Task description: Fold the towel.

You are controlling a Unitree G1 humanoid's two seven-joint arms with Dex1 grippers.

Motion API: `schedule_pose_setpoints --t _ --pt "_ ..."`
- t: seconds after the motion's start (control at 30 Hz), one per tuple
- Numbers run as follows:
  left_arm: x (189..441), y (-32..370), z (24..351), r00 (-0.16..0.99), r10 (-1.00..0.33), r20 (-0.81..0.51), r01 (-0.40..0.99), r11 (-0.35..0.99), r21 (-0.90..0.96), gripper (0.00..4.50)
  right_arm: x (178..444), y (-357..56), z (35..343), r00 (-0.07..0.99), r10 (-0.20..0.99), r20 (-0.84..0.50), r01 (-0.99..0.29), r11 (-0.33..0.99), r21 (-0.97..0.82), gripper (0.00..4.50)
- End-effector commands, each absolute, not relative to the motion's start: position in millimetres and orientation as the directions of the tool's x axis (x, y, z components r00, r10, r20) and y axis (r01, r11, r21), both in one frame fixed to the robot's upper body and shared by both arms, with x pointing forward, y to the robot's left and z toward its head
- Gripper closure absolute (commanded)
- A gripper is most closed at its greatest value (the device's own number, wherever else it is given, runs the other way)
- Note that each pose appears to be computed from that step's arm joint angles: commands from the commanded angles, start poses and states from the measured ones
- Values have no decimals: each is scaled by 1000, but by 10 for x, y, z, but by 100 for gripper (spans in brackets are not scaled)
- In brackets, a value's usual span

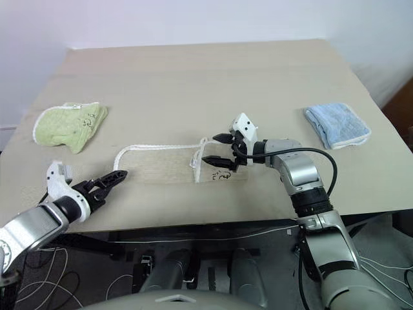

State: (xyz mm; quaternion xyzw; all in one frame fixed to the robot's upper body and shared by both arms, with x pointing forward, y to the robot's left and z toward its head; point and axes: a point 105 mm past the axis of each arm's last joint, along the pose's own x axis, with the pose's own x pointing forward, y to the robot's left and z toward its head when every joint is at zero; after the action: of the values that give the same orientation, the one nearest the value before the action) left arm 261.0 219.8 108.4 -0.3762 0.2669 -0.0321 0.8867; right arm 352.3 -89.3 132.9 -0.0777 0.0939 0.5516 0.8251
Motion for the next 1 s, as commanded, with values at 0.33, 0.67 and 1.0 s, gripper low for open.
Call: schedule_pose_setpoints --t 0.33,0.67,1.0 --pt "2829 2150 992 823 -288 -490 -186 678 -711 0 3533 -960 1437 421 879 -222 -907 413 -86 4" --pt "2954 2065 1040 831 -318 -457 -209 584 -785 38 3536 -985 1417 440 869 -228 -898 431 -91 0" --pt "2950 2119 1069 841 -318 -438 -202 566 -799 365 3540 -999 1406 446 864 -234 -894 439 -84 0"
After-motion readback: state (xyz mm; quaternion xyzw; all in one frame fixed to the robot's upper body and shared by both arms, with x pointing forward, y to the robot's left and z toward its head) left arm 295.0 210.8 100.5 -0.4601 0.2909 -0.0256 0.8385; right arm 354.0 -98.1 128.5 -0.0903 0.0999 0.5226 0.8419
